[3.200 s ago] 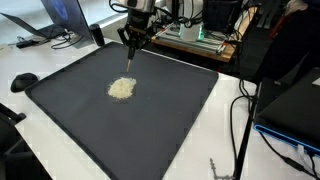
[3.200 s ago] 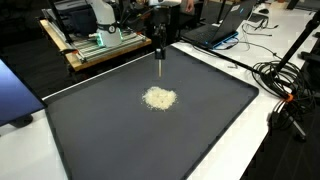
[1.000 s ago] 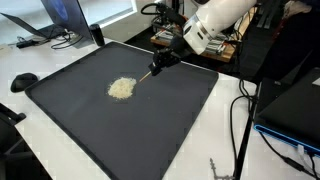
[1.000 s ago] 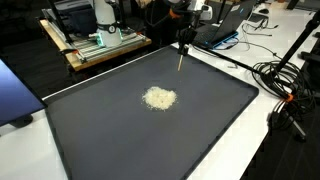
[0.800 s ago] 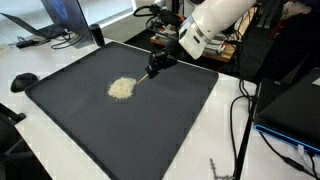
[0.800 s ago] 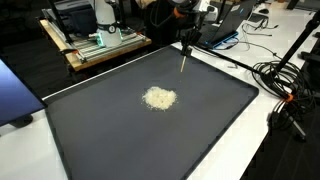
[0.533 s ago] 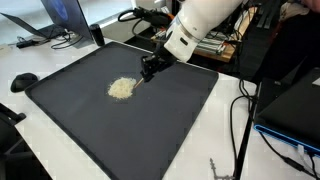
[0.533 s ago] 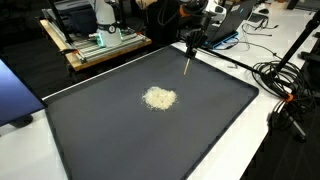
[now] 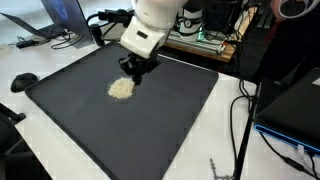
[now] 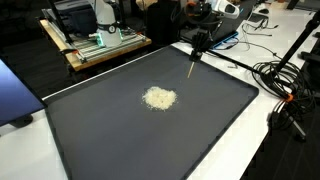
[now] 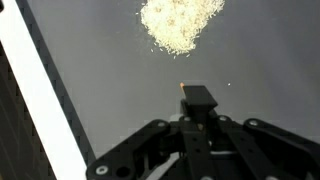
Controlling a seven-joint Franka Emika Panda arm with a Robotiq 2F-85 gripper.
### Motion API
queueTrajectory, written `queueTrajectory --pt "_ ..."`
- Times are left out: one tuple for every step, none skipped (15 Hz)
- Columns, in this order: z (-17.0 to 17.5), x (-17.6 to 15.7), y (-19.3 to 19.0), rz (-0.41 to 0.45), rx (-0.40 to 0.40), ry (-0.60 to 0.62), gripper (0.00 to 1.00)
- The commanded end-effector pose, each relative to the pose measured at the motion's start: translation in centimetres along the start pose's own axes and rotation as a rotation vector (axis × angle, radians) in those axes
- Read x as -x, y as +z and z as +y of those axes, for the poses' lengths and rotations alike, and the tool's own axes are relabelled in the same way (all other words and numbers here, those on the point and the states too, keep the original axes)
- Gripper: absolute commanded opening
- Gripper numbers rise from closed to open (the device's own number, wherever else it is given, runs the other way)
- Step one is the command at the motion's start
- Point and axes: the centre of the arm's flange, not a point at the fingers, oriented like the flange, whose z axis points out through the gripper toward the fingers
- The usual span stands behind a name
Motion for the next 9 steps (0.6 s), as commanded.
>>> queueTrajectory --pt "4.1 0.7 0.3 0.053 -0.107 0.05 0.03" --pt "5.0 1.2 0.5 0.067 -0.128 0.071 0.03" --pt "6.0 1.9 0.7 0.083 -0.15 0.093 0.03" --pt "6.8 2.6 0.9 0.099 -0.171 0.112 0.03" --pt "7.7 3.4 1.3 0.109 -0.192 0.135 0.03" --pt "8.5 4.2 1.6 0.115 -0.213 0.16 0.03" --pt "9.2 5.1 1.9 0.124 -0.236 0.183 0.03" --pt "9.9 6.2 2.3 0.133 -0.259 0.211 0.03" --pt "10.5 7.2 2.6 0.142 -0.281 0.237 0.03"
